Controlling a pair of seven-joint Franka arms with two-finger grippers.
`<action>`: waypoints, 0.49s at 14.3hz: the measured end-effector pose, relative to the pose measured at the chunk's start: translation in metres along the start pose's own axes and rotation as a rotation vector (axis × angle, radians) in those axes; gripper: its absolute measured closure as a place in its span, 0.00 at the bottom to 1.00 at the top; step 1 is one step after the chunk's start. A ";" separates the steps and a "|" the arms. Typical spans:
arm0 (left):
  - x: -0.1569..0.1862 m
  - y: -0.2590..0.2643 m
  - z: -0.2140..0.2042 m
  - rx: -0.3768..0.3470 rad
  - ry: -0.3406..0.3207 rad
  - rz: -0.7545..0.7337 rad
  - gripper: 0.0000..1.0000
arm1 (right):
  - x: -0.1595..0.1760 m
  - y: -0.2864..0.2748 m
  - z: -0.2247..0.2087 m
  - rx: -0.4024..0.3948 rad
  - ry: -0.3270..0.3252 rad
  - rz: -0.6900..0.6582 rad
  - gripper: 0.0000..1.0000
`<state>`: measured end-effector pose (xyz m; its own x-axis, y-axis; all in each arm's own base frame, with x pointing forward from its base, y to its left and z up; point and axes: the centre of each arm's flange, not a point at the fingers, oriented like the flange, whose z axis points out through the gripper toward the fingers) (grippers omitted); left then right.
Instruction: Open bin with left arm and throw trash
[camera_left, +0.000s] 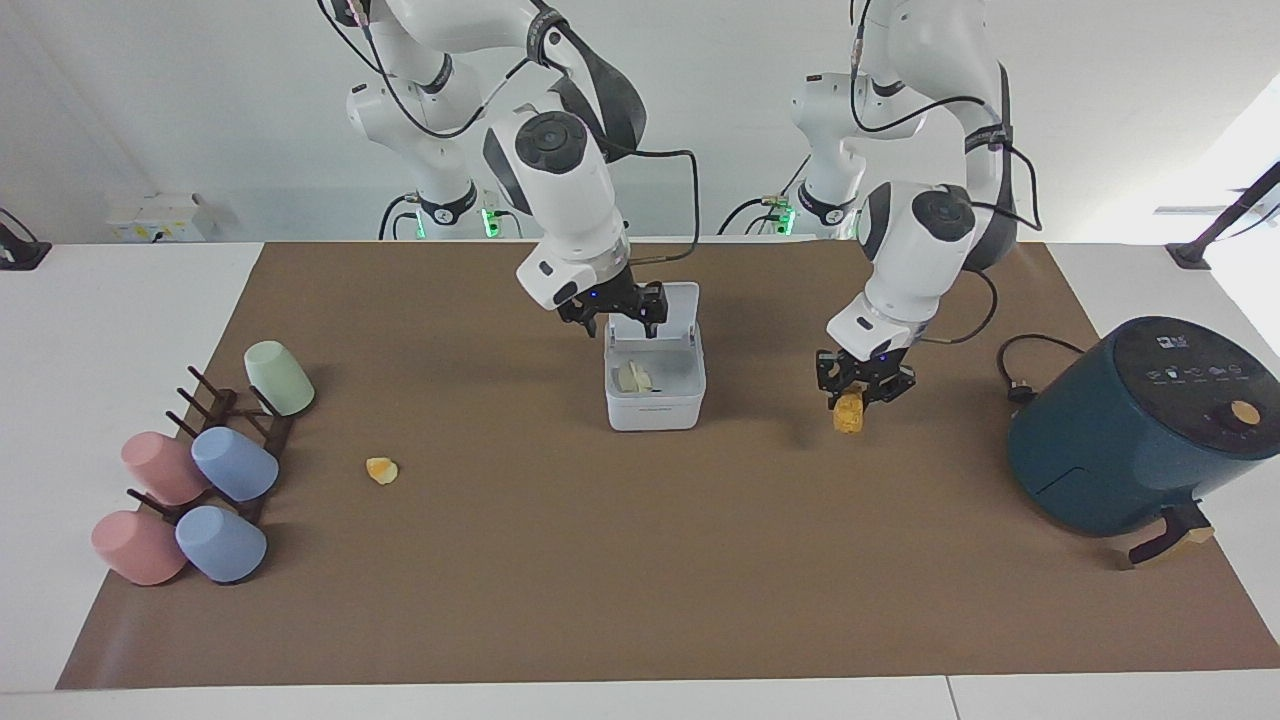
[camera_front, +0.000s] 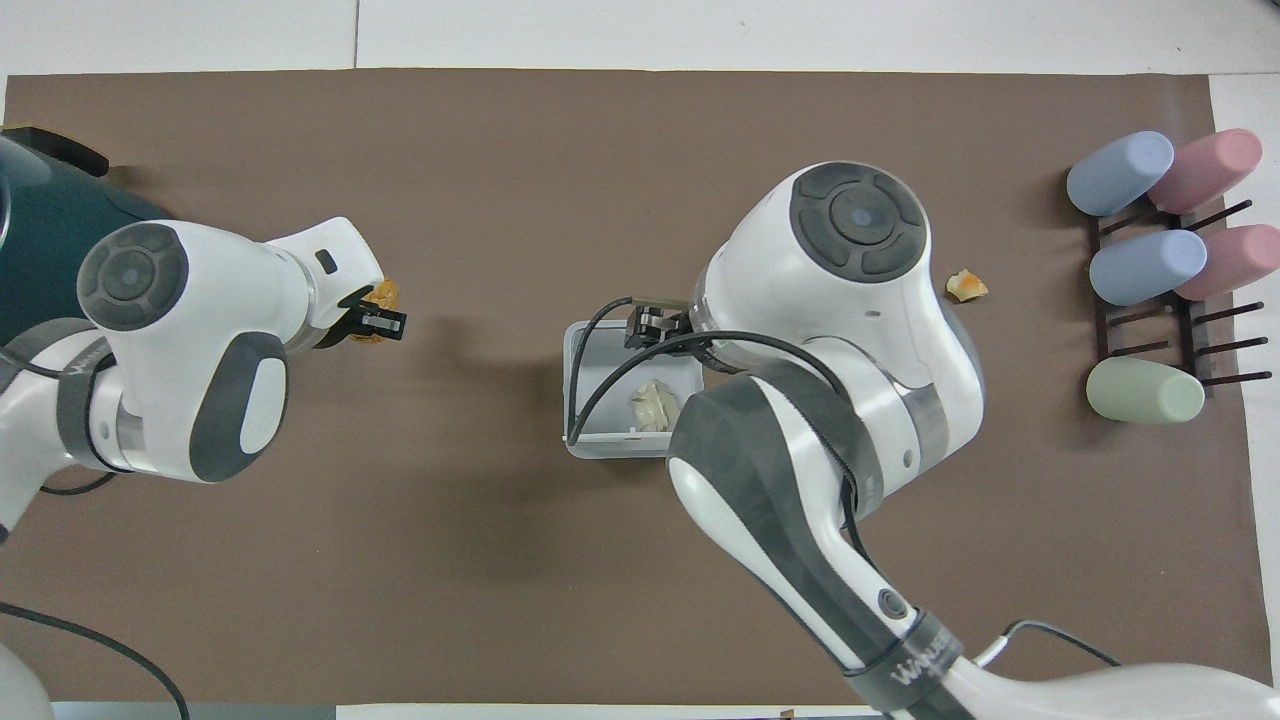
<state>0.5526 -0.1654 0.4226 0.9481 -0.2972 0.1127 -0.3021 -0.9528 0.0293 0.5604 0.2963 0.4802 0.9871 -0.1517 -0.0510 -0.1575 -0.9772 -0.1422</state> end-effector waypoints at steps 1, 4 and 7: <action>0.004 0.010 -0.021 -0.003 0.001 -0.002 0.58 | 0.017 0.021 -0.006 -0.023 0.028 -0.029 0.11; 0.006 0.080 -0.039 -0.019 0.021 0.039 0.58 | 0.064 0.101 -0.010 -0.055 0.036 -0.114 0.06; -0.003 0.161 -0.031 -0.045 0.042 0.046 0.58 | 0.091 0.172 -0.003 -0.084 0.022 -0.204 0.00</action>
<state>0.4982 -0.3162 0.4574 0.9286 -0.3363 0.1570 -0.3499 -0.9343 0.0680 0.6229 0.1145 0.4544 0.9988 0.0482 -0.0080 0.0476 -0.9968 -0.0641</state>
